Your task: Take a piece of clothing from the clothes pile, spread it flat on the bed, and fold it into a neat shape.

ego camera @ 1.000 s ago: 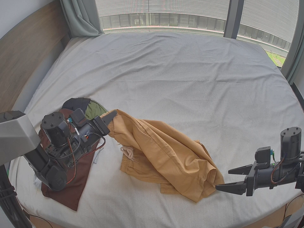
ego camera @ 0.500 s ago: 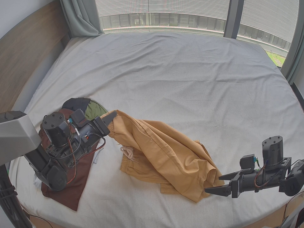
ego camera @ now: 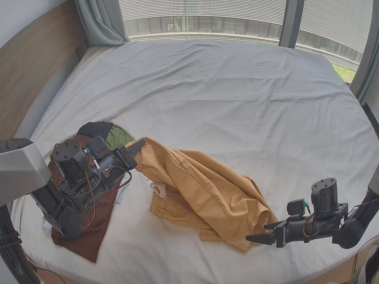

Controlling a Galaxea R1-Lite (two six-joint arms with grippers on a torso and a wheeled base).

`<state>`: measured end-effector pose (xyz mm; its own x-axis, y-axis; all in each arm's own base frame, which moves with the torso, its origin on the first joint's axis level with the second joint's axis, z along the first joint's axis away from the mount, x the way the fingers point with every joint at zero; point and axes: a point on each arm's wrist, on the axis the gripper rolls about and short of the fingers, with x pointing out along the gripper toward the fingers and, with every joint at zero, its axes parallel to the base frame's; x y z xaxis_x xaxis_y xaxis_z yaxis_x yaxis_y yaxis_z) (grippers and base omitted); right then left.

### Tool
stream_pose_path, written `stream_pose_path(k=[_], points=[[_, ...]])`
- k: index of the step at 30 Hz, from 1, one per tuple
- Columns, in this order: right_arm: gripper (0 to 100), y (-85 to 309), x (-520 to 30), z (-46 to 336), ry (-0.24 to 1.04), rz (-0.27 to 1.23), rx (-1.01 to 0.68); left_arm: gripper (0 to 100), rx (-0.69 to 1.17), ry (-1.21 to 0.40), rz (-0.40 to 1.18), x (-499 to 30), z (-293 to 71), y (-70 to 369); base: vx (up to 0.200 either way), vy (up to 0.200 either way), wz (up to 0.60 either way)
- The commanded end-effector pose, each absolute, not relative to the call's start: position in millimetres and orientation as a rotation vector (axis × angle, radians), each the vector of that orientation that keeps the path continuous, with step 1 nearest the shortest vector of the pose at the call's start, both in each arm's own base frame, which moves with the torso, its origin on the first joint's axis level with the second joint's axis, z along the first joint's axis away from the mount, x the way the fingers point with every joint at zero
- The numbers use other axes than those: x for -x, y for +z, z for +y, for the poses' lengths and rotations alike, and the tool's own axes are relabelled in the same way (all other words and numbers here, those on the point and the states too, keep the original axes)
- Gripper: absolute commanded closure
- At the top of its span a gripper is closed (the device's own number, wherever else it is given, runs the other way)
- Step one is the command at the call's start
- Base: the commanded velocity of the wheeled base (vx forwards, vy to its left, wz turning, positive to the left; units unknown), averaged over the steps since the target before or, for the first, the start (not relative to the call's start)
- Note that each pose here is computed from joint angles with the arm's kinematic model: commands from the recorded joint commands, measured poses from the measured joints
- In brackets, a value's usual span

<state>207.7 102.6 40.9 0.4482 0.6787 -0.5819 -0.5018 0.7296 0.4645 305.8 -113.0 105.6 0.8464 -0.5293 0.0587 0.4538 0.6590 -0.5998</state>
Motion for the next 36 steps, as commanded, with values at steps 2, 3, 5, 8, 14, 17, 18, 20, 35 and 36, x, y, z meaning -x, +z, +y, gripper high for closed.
stream_pose_path(k=[2, 3, 5, 8, 14, 17, 18, 20, 35, 36], points=[[0, 20, -213, 105, 0.724, 0.886, -0.241, 100, 0.644, -0.558, 0.125, -306, -113, 105, 0.000, 0.000, 0.00], [0, 17, -214, 105, 0.722, 0.884, -0.241, 100, 0.644, -0.558, 0.125, -306, -113, 105, 0.000, 0.000, 0.00], [0, 13, -217, 106, 0.720, 0.878, -0.244, 100, 0.646, -0.559, 0.123, -306, -113, 106, 0.000, 0.000, 0.00], [0, 8, -221, 107, 0.724, 0.861, -0.247, 100, 0.646, -0.559, 0.123, -306, -113, 106, 0.000, 0.000, 0.00], [0, -9, -230, 113, 0.724, 0.813, -0.298, 100, 0.646, -0.559, 0.121, -305, -113, 107, 0.000, 0.000, 0.00], [0, -17, -232, 114, 0.729, 0.764, -0.308, 100, 0.646, -0.560, 0.118, -305, -113, 108, 0.000, 0.000, 0.00], [0, -20, -233, 114, 0.730, 0.753, -0.308, 100, 0.646, -0.559, 0.118, -305, -112, 108, 0.000, 0.000, 0.00], [0, -24, -233, 114, 0.726, 0.742, -0.308, 100, 0.646, -0.561, 0.117, -305, -113, 108, 0.000, 0.000, 0.00], [0, -23, -243, 118, 0.733, 0.697, -0.307, 100, 0.646, -0.566, 0.117, -304, -114, 109, 0.000, 0.000, 0.00], [0, -23, -243, 118, 0.733, 0.697, -0.307, 100, 0.646, -0.565, 0.118, -304, -114, 108, 0.000, 0.000, 0.00]])
